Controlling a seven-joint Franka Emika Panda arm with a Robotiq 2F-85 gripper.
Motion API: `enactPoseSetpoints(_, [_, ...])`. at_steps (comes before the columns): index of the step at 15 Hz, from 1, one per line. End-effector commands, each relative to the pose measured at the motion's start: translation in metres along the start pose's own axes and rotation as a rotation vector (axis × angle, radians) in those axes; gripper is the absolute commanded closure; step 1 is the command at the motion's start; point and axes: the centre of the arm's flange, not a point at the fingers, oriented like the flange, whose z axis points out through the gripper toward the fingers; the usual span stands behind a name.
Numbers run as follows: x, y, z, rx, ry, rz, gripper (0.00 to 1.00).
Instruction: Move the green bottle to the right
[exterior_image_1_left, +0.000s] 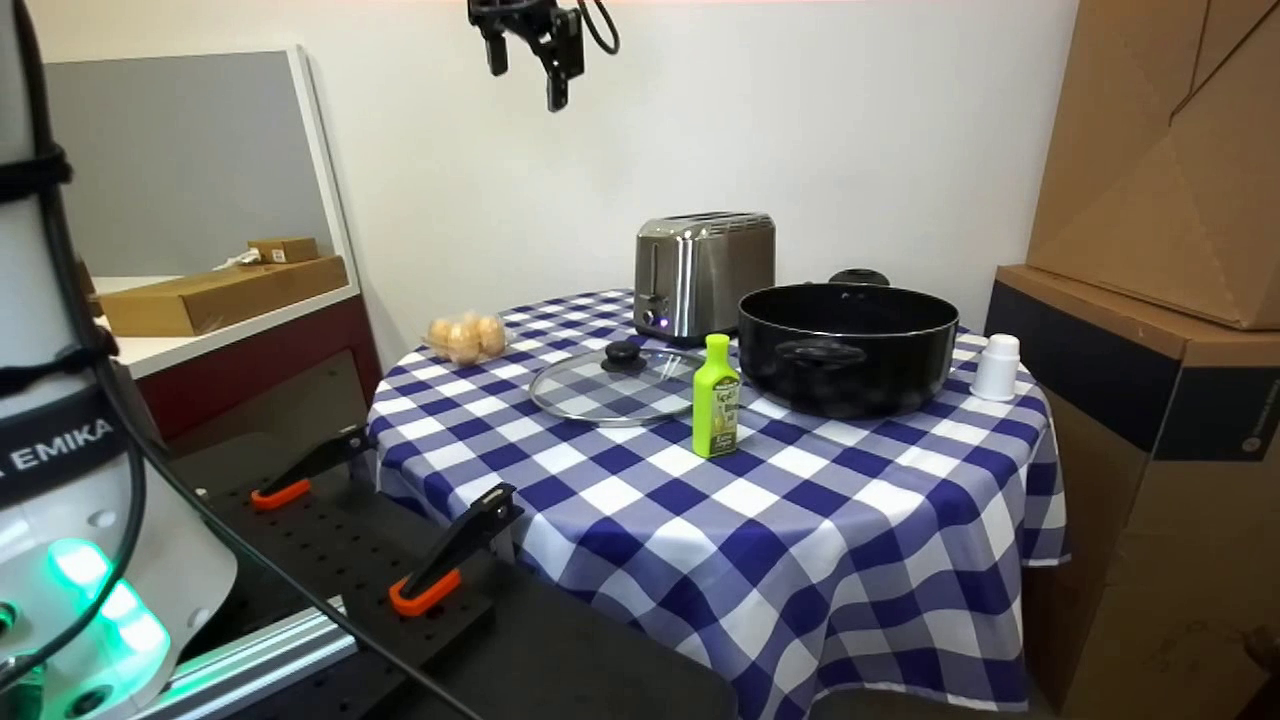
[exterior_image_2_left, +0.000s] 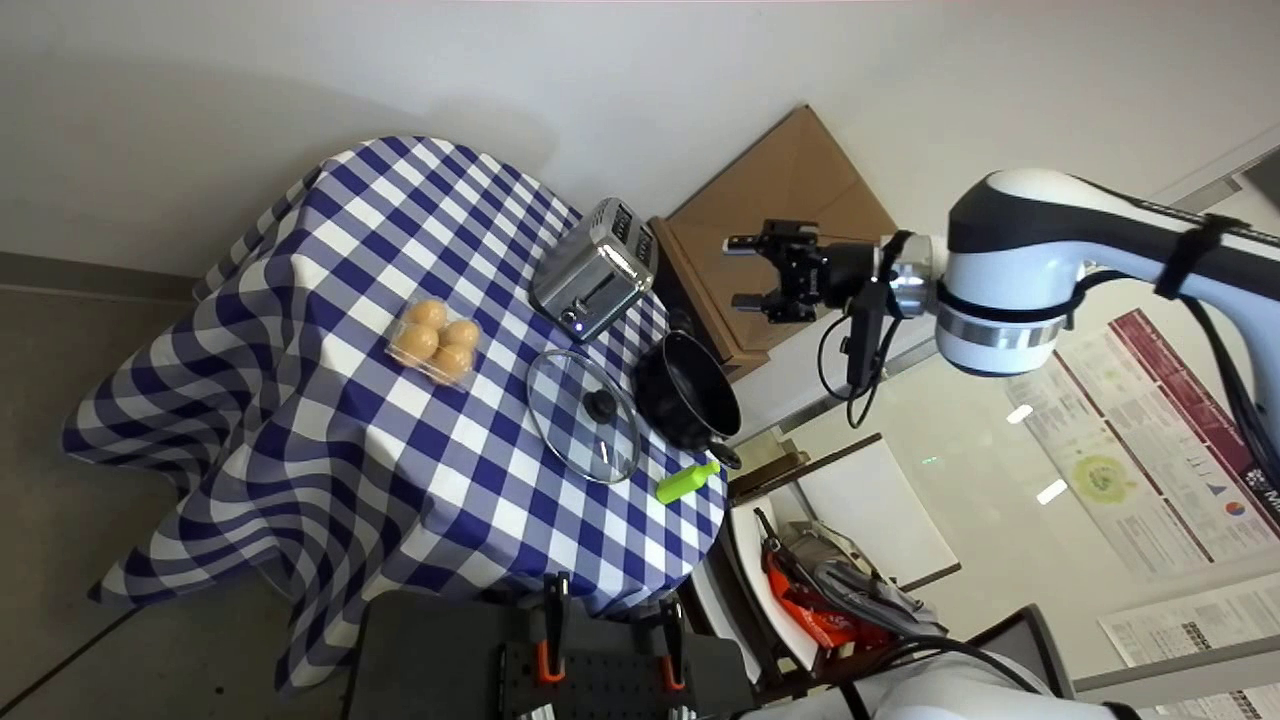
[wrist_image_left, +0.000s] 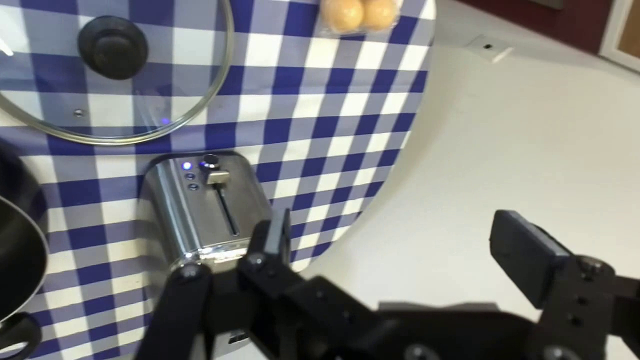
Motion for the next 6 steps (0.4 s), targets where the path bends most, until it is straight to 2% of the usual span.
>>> enactPoseSetpoints(1, [-0.011,-0.001,-0.047,0.162,-0.024,0.005,0.00])
enactPoseSetpoints(2, [-0.005,-0.001,-0.025,0.087,-0.016,0.007,0.00])
enactPoseSetpoints(4, [-0.006,0.000,-0.036,0.099,-0.003,0.008,0.00])
enactPoseSetpoints(6, [-0.006,-0.001,-0.030,0.092,-0.016,0.006,0.00])
